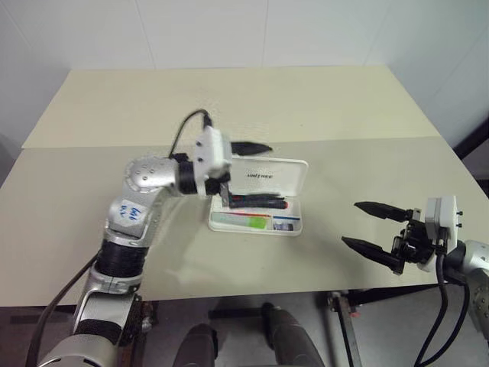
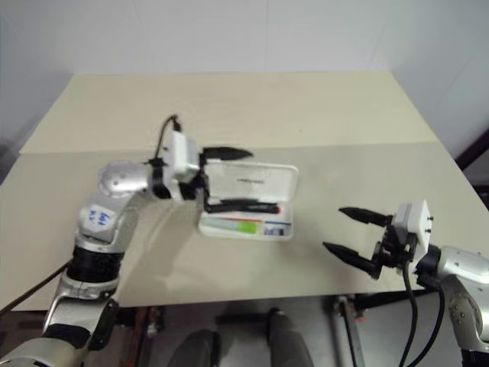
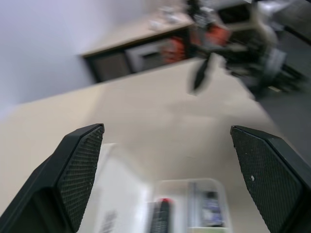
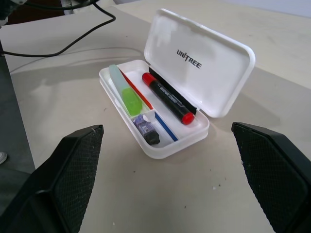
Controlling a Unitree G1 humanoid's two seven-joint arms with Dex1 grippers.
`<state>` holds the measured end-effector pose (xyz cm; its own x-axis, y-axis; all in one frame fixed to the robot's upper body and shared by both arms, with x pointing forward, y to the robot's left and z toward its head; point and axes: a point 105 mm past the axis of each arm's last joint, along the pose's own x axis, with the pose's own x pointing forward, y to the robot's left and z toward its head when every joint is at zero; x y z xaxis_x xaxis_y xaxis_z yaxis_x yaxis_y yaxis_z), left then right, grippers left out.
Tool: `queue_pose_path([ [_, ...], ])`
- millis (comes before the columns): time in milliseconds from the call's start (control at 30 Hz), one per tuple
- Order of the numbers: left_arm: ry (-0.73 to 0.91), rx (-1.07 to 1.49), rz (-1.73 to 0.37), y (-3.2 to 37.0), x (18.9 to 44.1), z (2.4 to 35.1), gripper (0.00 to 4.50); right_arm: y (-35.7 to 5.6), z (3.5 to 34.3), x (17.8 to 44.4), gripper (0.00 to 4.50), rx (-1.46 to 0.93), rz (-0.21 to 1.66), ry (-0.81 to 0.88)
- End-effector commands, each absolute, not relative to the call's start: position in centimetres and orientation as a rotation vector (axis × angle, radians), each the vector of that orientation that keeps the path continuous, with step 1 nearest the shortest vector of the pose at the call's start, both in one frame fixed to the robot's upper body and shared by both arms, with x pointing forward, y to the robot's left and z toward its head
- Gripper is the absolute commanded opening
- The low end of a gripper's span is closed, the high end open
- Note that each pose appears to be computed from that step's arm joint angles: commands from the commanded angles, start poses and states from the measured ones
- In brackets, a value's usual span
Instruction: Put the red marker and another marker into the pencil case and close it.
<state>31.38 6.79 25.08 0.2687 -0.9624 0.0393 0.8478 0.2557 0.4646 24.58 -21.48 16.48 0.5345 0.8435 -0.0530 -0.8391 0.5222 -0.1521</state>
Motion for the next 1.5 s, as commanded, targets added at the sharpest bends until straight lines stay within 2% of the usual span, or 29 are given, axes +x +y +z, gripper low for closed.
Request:
queue_pose_path([
  [33,-0.357,0.361,-1.117,9.9,32.3,26.2,3.84,-21.6,17.2,24.6,4.5,-0.191,1.019,-0.051],
  [233,-0.322,0.353,-0.994,13.6,33.2,26.1,1.82,-21.5,17.2,25.1,4.5,-0.196,1.03,-0.052],
  [367,-0.195,0.29,-0.964,15.3,34.1,24.8,0.45,-21.3,17.3,25.2,4.5,-0.197,1.036,-0.057],
  [400,-0.178,0.276,-0.961,15.7,34.3,24.6,0.15,-21.3,17.3,25.2,4.5,-0.196,1.037,-0.058],
  [433,-0.144,0.275,-0.95,16.2,34.6,24.2,0.07,-21.3,17.3,25.2,4.5,-0.196,1.039,-0.059],
  [633,-0.124,0.243,-0.813,20.3,37.6,24.2,0.07,-21.2,17.6,25.3,4.5,-0.197,1.049,-0.095],
  [800,-0.136,0.106,-0.89,20.9,39.1,24.8,0.07,-20.2,18.0,25.9,4.5,-0.191,1.055,-0.132],
  [933,0.0,-0.075,-0.86,21.4,40.9,23.5,0.07,-19.5,18.1,26.1,4.5,-0.183,1.065,-0.15],
  [1000,0.096,-0.181,-0.872,21.1,41.3,22.4,0.07,-19.2,18.2,26.1,4.5,-0.18,1.073,-0.157],
  [1167,0.199,-0.311,-0.915,19.5,41.8,21.2,0.07,-19.0,18.4,26.3,4.5,-0.185,1.083,-0.164],
  [1500,0.276,-0.432,-1.035,14.9,42.0,20.0,0.07,-18.3,18.6,25.9,4.5,-0.191,1.09,-0.168],
])
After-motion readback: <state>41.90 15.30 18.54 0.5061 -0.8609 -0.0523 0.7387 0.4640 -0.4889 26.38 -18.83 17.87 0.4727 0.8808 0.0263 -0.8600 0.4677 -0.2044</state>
